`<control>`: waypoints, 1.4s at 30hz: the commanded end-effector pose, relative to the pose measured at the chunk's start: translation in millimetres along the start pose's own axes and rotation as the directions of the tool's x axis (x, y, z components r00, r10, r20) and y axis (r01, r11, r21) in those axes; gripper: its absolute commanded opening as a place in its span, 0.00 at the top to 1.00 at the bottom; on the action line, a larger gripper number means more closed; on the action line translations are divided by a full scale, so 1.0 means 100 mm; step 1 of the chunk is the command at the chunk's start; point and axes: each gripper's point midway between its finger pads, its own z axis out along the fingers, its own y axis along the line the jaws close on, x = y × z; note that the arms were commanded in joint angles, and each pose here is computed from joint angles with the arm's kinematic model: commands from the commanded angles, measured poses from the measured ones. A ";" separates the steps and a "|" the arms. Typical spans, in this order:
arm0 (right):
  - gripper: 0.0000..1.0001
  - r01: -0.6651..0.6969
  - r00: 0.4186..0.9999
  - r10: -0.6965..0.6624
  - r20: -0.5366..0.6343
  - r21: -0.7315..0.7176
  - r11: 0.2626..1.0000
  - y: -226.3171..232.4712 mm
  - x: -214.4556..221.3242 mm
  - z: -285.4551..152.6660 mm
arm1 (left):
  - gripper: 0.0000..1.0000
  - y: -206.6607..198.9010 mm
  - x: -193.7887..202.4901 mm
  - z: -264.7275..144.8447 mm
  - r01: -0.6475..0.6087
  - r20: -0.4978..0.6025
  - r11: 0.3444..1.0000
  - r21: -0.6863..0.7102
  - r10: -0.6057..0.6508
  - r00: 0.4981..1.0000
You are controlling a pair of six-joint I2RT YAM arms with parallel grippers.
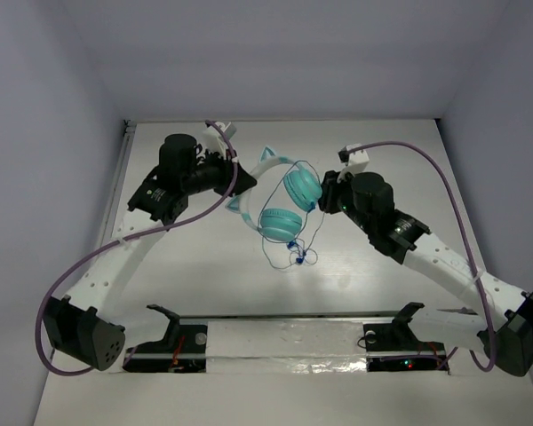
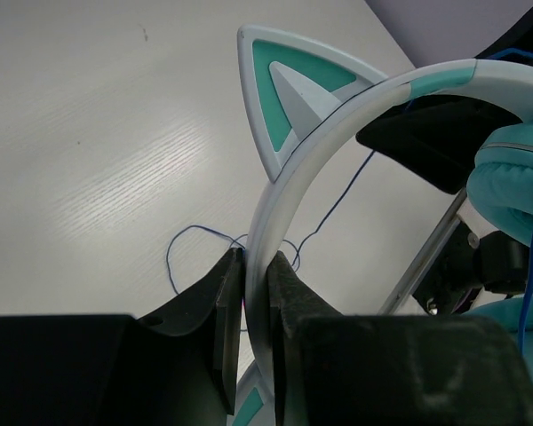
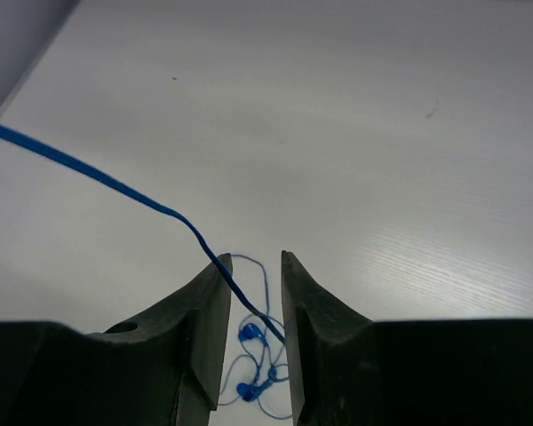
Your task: Wrap the headphones
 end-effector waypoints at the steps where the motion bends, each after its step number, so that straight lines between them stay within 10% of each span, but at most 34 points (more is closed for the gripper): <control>1: 0.64 -0.028 0.986 0.060 0.155 -0.201 0.979 0.36 -0.36 -0.01 | 1.00 -0.34 -0.51 -0.24 -0.037 0.141 0.993 0.114 0.020 0.990; 17: 0.38 -0.056 0.965 0.131 0.229 -0.307 0.950 0.50 -0.15 0.34 | 1.00 -0.60 -1.11 -0.54 -0.033 0.279 0.987 0.160 -0.013 0.960; 42: 0.41 -0.171 0.981 0.193 0.000 -0.464 0.869 0.78 0.80 0.75 | 1.00 -0.56 -2.18 -0.98 -0.034 0.454 0.996 0.077 -0.005 0.891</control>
